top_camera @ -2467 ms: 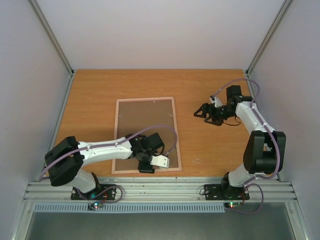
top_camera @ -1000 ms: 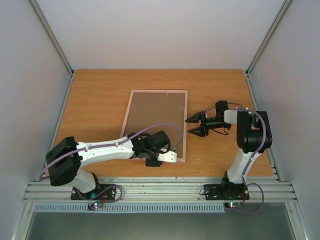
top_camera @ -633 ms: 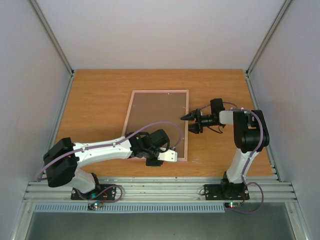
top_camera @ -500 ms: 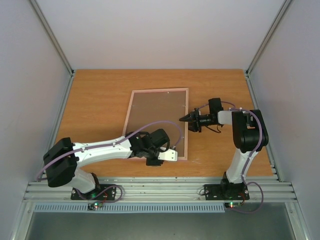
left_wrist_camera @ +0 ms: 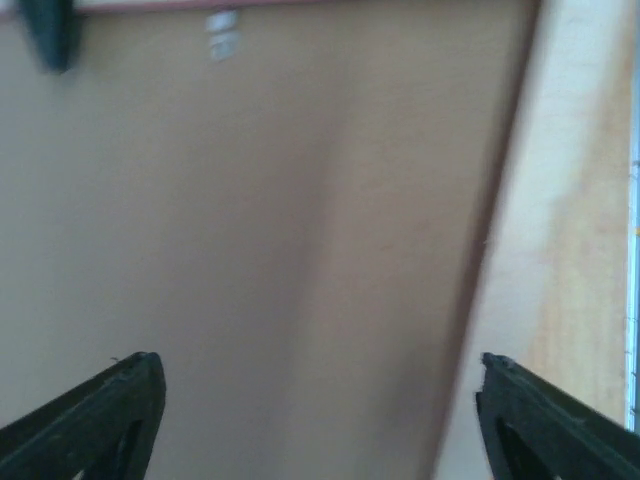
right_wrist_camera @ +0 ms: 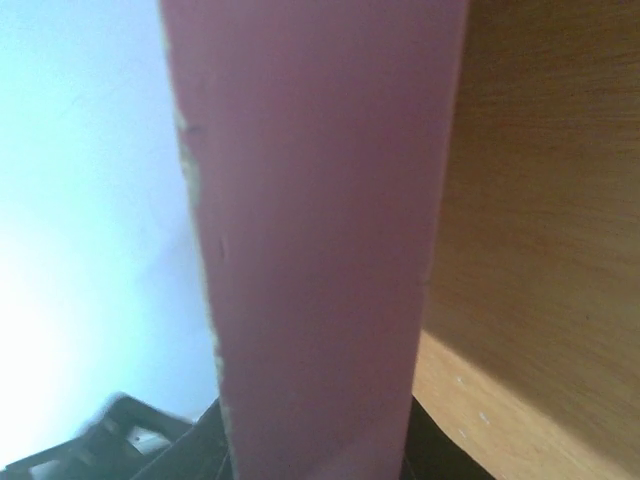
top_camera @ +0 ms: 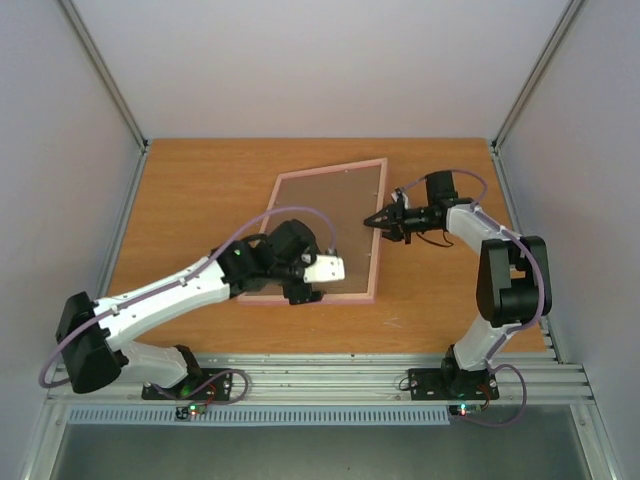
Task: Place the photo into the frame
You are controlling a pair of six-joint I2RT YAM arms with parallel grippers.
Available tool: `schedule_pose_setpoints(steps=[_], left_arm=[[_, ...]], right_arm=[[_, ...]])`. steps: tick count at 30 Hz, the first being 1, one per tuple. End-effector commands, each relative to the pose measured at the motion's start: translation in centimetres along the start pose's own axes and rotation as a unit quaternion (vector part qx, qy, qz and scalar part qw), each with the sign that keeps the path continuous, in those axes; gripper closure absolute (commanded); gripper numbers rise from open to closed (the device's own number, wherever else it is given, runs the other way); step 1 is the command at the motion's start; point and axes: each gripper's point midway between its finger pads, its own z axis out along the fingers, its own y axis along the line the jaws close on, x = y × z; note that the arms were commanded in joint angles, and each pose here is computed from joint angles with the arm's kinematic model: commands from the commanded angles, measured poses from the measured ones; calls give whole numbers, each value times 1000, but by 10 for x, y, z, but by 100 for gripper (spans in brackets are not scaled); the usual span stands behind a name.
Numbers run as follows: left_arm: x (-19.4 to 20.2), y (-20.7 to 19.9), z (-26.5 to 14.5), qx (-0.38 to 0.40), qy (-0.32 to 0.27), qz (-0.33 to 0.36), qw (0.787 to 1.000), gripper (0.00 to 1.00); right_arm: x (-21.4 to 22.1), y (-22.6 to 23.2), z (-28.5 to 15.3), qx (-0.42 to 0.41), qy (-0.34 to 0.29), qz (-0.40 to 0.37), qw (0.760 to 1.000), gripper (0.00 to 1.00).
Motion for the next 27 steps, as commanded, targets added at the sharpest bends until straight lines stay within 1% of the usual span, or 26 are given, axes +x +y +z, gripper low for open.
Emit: schedule_pose_setpoints(steps=[1, 2, 4, 5, 6, 8, 10, 13, 14, 18, 22, 24, 27], left_arm=[[5, 60, -47, -92, 2, -51, 994, 4], [9, 71, -56, -110, 0, -65, 992, 1], [20, 91, -74, -147, 7, -88, 985, 1], [27, 99, -81, -163, 12, -101, 981, 1], [34, 104, -86, -172, 17, -115, 978, 1], [55, 109, -95, -184, 28, -154, 970, 1], [75, 111, -105, -199, 38, -186, 962, 1], [96, 115, -125, -224, 39, -223, 948, 1], [105, 120, -134, -236, 37, -242, 940, 1], [138, 134, -167, -288, 30, -306, 907, 1], [148, 127, -189, -305, 11, -328, 894, 1], [153, 125, -196, -314, 8, -337, 887, 1], [159, 124, -205, -329, 2, -357, 874, 1]], right_arm=[[21, 52, -23, 11, 7, -59, 998, 99], [22, 61, -28, 19, 4, -84, 996, 99], [26, 79, -38, 38, -2, -137, 990, 99], [28, 87, -43, 48, -3, -176, 983, 99], [30, 96, -48, 59, -6, -193, 979, 99], [33, 113, -59, 83, -9, -253, 964, 99], [39, 129, -71, 105, -9, -289, 951, 99], [49, 162, -89, 120, -23, -350, 929, 99], [52, 179, -97, 124, -34, -378, 917, 99], [61, 208, -121, 170, -67, -451, 873, 99], [61, 222, -142, 237, -104, -515, 817, 99], [62, 226, -145, 268, -109, -545, 787, 99], [62, 227, -140, 324, -100, -591, 732, 99]])
